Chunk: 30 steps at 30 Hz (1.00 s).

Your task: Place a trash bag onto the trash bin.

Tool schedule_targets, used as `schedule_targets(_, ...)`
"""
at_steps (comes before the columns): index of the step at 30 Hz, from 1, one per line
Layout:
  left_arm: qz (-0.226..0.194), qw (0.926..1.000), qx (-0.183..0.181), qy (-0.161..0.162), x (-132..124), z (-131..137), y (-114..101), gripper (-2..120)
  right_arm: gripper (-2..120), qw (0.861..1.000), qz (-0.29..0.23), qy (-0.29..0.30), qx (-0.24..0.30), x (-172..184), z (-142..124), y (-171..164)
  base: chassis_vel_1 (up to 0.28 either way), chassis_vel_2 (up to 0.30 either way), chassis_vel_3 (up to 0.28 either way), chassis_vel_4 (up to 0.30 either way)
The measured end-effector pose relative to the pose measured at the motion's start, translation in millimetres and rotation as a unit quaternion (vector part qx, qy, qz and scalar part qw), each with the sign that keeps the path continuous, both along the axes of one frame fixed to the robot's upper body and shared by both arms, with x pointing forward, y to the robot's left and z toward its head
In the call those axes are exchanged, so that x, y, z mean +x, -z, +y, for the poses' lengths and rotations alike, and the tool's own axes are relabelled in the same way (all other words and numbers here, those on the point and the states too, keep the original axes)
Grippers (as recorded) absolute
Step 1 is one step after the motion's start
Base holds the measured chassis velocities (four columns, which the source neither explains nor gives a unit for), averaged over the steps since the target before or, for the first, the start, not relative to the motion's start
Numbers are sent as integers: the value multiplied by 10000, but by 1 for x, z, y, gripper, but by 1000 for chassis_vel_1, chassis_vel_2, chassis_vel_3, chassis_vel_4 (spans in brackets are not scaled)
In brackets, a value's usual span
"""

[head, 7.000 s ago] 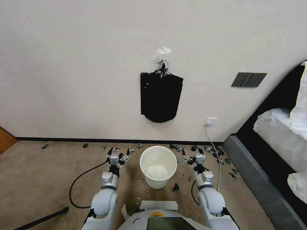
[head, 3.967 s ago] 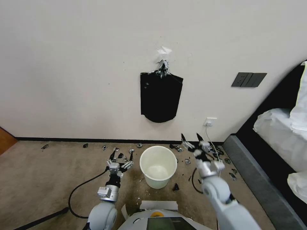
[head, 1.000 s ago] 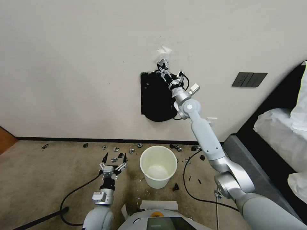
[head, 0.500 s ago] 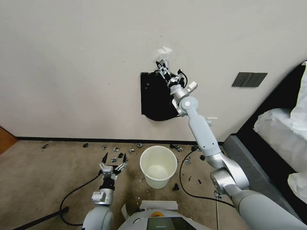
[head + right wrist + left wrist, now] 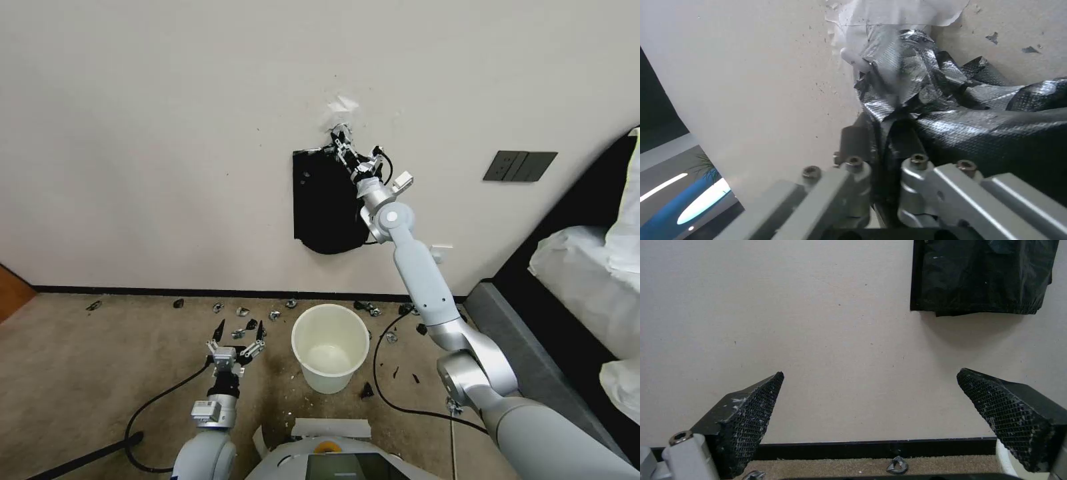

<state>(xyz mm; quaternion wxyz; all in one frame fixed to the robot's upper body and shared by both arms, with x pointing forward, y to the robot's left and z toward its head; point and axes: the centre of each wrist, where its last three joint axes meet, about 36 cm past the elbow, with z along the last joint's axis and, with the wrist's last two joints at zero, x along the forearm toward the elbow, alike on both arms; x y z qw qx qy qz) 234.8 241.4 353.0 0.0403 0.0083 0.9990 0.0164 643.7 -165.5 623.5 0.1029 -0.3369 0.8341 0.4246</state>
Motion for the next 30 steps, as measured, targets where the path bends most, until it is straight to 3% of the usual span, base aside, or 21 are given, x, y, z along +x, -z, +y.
schedule_targets(19,3,10000,-36,-51,0,-2,2,100,0,9998,-106,73,-134,-19,-1,10,0,0,0,0)
schedule_targets(22,2,10000,-38,-58,0,-2,2,100,7,9998,-106,69,-136,-19,-1,10,0,0,0,0)
schedule_targets(24,1,10000,-38,-62,0,-2,2,100,18,9998,-120,53,-127,-19,0,9,0,0,0,0)
schedule_targets(30,-2,10000,-42,-71,0,-2,2,100,7,9998,-161,21,-93,-21,1,8,0,0,0,0)
